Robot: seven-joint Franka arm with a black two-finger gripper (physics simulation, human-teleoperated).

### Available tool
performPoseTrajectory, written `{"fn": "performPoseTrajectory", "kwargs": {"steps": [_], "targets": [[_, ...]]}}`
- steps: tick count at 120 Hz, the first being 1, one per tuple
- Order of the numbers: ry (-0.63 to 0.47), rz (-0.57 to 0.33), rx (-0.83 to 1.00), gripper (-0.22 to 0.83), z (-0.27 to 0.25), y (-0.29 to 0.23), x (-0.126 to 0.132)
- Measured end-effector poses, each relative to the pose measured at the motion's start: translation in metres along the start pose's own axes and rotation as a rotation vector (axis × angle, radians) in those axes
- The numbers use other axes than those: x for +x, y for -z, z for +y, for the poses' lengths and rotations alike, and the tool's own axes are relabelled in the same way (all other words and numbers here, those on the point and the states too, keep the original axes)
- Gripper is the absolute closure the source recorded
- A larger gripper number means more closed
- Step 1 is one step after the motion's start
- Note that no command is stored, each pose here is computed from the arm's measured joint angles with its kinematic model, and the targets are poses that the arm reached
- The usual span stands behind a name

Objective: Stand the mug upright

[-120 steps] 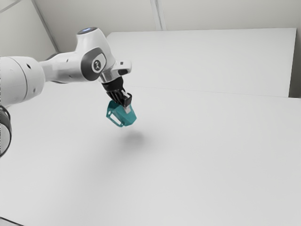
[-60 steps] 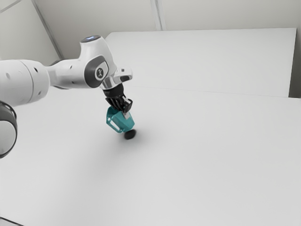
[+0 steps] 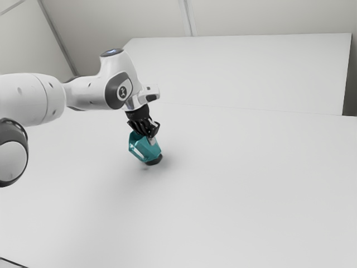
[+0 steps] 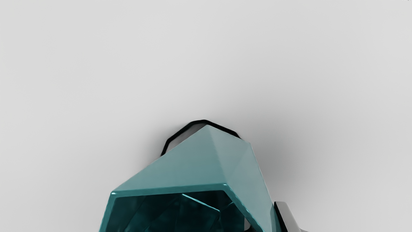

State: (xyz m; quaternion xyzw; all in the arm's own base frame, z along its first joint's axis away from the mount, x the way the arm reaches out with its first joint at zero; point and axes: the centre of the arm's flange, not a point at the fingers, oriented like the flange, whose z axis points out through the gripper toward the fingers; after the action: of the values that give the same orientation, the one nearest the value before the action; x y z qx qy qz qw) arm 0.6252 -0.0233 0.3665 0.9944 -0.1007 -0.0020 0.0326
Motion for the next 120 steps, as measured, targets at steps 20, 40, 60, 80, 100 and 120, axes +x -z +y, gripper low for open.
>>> {"fn": "performPoseTrajectory", "kwargs": {"steps": [20, 40, 60, 80, 100, 120], "targets": [[0.008, 0.006, -0.008, 0.64, 0.001, -0.002, 0.000], [0.009, 0.016, -0.011, 0.44, 0.001, 0.002, 0.001], [-0.001, 0.050, -0.010, 0.30, 0.006, 0.025, 0.001], [-0.018, 0.101, -0.002, 0.16, 0.009, 0.063, -0.005], [-0.071, 0.168, 0.078, 0.08, 0.005, 0.128, -0.016], [-0.095, 0.198, 0.143, 0.05, -0.004, 0.167, -0.031]]}}
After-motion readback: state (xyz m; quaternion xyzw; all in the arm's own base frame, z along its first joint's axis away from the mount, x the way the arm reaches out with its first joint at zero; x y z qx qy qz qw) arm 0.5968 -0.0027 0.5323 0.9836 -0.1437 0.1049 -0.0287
